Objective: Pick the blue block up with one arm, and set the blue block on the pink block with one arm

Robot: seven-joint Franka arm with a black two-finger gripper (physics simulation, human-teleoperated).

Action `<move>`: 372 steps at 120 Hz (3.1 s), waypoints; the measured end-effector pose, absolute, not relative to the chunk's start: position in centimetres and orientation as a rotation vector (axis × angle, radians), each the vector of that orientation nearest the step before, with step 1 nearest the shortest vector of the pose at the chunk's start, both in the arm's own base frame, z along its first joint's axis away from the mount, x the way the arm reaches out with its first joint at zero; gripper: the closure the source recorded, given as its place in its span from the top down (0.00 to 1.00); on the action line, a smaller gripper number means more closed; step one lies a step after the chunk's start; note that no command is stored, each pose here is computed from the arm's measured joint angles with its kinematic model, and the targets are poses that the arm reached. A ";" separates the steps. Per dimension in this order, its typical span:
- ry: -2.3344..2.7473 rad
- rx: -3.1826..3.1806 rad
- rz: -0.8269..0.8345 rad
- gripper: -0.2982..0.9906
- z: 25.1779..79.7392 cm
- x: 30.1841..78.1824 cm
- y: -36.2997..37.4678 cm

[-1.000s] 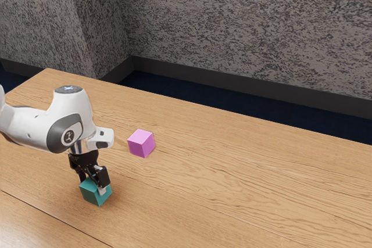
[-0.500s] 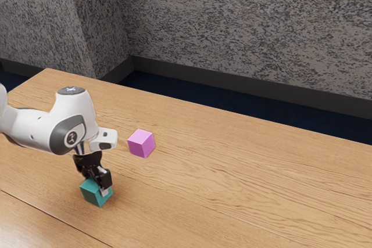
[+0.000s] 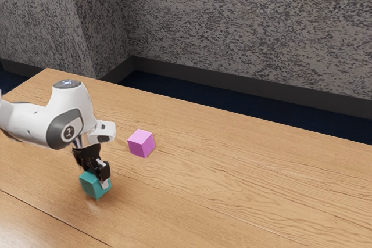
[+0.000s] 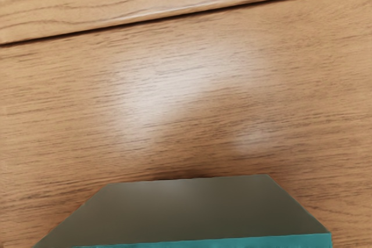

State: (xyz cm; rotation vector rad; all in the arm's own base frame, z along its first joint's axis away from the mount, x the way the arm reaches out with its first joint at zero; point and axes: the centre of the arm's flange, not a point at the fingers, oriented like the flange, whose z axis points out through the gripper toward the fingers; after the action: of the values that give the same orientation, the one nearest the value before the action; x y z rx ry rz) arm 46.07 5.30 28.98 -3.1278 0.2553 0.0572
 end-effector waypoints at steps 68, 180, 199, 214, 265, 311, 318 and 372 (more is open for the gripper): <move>0.287 -3.075 -0.014 0.51 37.7 60.8 2.9; 0.050 -3.100 0.083 0.51 35.8 66.8 4.3; 0.037 -3.101 0.038 0.51 35.6 67.2 4.2; 0.029 -3.101 0.031 0.51 34.9 67.3 4.2; 0.029 -3.098 0.036 0.51 34.1 66.9 3.6; 0.026 -3.104 0.047 0.60 33.8 66.6 3.6; 0.027 -3.106 0.047 0.64 33.8 66.7 3.6; 0.024 -3.101 -0.035 0.75 39.4 66.1 4.4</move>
State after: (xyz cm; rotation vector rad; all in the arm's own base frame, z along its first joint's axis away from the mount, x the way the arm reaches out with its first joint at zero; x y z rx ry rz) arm 66.08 4.42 39.38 -3.1009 0.0237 -0.0347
